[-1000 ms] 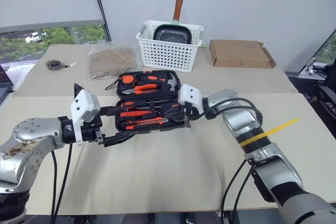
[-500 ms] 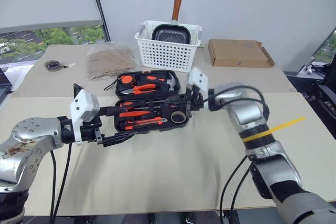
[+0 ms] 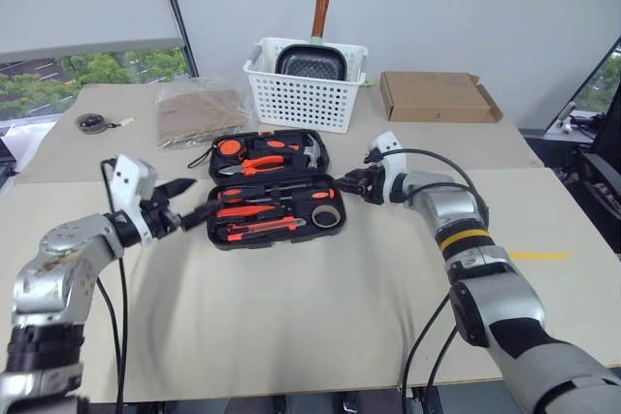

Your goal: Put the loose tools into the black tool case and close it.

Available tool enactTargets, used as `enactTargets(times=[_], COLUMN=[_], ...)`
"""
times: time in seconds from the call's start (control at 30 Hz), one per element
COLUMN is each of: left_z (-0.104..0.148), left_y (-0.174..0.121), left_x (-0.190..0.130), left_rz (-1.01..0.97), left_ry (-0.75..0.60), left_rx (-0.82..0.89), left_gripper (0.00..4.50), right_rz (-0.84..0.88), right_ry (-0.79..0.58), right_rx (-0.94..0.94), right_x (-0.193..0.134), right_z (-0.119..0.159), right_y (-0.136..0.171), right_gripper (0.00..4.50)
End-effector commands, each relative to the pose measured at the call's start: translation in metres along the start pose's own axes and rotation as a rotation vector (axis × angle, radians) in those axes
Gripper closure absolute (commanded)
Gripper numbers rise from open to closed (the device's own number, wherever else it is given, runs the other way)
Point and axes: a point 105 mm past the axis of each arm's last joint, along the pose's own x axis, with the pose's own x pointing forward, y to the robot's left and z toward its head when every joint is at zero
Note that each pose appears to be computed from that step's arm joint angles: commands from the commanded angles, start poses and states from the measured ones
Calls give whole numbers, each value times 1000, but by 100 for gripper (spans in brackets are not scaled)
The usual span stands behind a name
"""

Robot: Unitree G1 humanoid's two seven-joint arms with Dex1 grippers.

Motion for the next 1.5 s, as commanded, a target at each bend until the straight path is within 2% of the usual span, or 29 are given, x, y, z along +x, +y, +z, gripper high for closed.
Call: enactTargets(times=[0.03,0.2,0.3,0.4,0.47,0.83,0.93,1.27,1.33,1.5], left_z=[-1,-16,-26,-32,-37,-41,-43,-45,-46,-48], left_y=[29,34,29,29,27,14,11,5,4,1], left_x=[-2,10,20,29,35,43,43,46,45,42], left_rz=[110,116,100,112,112,38,17,-6,-13,-24], left_ry=[11,56,94,107,123,142,147,154,153,155], left_rx=[-30,-114,-126,-143,-141,-130,-137,-131,-128,-124], left_gripper=[0,0,0,0,0,0,66,421,447,447], right_rz=[22,12,10,10,11,26,36,22,26,-46], right_ry=[-61,-36,-25,-11,-7,26,32,32,22,-35], right_rx=[94,108,104,96,95,75,73,71,80,93], right_x=[2,6,7,7,8,5,3,-7,-10,-15], right_z=[21,17,15,12,11,5,3,2,3,11], right_y=[1,2,2,2,3,6,7,3,3,-10], right_gripper=[241,241,309,414,447,447,450,450,450,450])
